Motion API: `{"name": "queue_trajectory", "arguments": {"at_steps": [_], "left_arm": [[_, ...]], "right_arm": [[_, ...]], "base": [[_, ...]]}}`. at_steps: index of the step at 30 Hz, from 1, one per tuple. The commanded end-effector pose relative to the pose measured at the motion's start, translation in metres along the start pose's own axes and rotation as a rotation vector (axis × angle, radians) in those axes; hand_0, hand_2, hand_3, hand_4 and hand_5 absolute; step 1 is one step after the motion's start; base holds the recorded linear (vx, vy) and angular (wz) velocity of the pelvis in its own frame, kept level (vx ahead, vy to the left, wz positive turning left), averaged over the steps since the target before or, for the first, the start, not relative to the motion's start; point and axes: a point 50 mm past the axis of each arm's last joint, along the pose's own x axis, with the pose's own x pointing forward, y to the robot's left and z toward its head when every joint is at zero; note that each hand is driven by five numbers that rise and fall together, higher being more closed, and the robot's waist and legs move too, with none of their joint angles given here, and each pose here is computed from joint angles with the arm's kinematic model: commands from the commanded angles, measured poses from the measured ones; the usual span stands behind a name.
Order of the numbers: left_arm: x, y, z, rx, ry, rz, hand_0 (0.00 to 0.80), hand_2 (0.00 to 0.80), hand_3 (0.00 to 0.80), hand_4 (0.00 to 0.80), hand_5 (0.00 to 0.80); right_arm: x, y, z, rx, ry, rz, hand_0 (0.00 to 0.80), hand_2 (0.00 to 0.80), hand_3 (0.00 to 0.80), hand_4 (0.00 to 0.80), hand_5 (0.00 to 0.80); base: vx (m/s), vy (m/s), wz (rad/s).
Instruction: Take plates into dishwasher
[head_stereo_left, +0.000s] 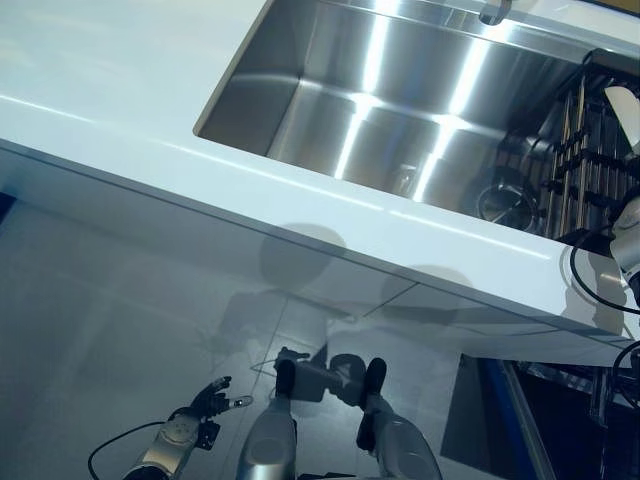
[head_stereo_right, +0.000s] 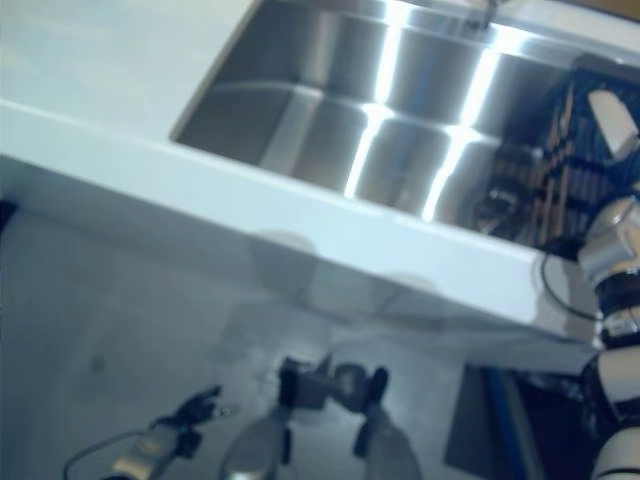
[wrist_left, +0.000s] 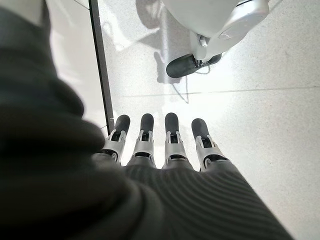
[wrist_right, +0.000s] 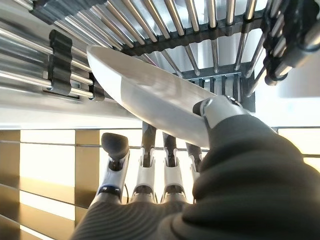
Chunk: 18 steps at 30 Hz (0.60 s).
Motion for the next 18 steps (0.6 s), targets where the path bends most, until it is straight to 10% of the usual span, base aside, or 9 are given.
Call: {"name": "queue_trajectory", "arguments": {"at_steps": [1, 18], "left_arm": [[-0.002, 0.002, 0.002, 0.046, -0.020, -0.023, 0.000, 0.000, 0.000, 0.000, 0.000], [-0.006, -0.001, -0.016, 0.035, 0.047, -0.017, 0.000, 0.000, 0.000, 0.000, 0.000]], "right_arm": [[0.006, -0.021, -0.006, 0.012, -0.004, -0.073, 0.800, 0.800, 0.800, 0.800, 0.800], [-0.002, -0.028, -0.003, 0.336, -0.079, -0.134, 0.800, 0.800, 0.800, 0.800, 0.800]], "base": [[0.000, 0.056, -0.03], [0.004, 0.076, -0.12]]}}
